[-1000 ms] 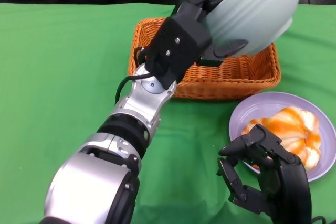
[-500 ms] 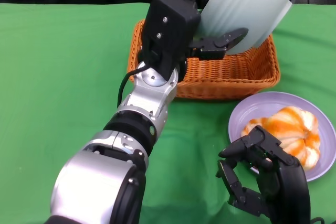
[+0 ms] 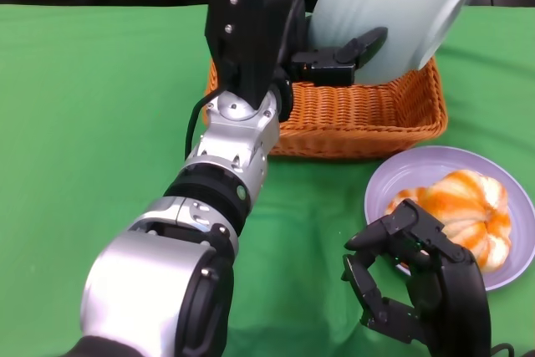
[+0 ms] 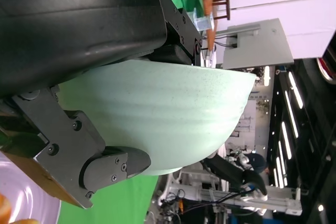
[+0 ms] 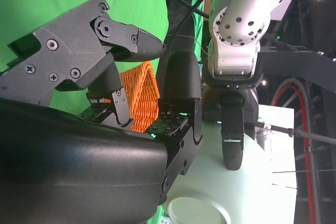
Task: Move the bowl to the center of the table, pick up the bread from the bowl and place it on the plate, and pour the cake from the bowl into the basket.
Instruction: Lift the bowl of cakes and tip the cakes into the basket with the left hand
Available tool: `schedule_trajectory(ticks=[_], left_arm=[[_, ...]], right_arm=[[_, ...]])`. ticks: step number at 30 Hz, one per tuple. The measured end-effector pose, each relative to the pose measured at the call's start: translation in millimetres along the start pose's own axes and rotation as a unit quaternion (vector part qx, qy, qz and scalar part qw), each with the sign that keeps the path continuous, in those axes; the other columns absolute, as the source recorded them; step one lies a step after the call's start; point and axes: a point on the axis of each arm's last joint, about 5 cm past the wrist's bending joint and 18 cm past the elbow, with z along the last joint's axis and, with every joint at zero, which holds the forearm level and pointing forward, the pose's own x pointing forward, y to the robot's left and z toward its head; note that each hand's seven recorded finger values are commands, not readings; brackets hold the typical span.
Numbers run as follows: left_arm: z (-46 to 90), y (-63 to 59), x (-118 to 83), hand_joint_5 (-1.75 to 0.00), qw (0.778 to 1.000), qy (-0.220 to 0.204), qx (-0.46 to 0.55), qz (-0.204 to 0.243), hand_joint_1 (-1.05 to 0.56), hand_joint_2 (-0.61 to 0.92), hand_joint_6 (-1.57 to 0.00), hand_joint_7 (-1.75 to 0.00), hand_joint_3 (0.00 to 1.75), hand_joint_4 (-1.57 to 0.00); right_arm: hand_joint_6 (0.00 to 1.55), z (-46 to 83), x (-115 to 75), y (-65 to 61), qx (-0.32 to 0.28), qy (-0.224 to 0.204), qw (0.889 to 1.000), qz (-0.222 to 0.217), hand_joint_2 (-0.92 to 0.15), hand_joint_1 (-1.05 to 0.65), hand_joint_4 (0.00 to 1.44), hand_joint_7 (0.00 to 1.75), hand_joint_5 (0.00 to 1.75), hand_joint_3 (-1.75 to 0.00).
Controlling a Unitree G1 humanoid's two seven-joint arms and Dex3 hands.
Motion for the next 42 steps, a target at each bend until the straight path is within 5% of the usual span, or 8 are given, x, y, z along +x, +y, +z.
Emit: schedule_trajectory(ticks=[12, 42], left_arm=[[4.2, 2.3, 4.5, -1.53, 0.996, 0.03, -0.085, -0.002, 0.03, 0.49, -0.74, -1.45, 1.28, -0.74], [3.1, 11.9, 4.8, -1.57, 0.981, 0.072, -0.16, -0.087, 0.0, 0.68, -0.84, -1.32, 1.05, -0.78]], right_arm=[[0.6, -0.9, -1.0, 0.5, -0.005, -0.005, 1.0, -0.001, -0.52, -0.3, 0.72, 1.4, 1.56, -0.88], [0.6, -3.2, 0.0, 1.7, -0.007, -0.006, 1.0, -0.002, -0.53, -0.3, 0.72, 1.39, 1.54, -0.87]])
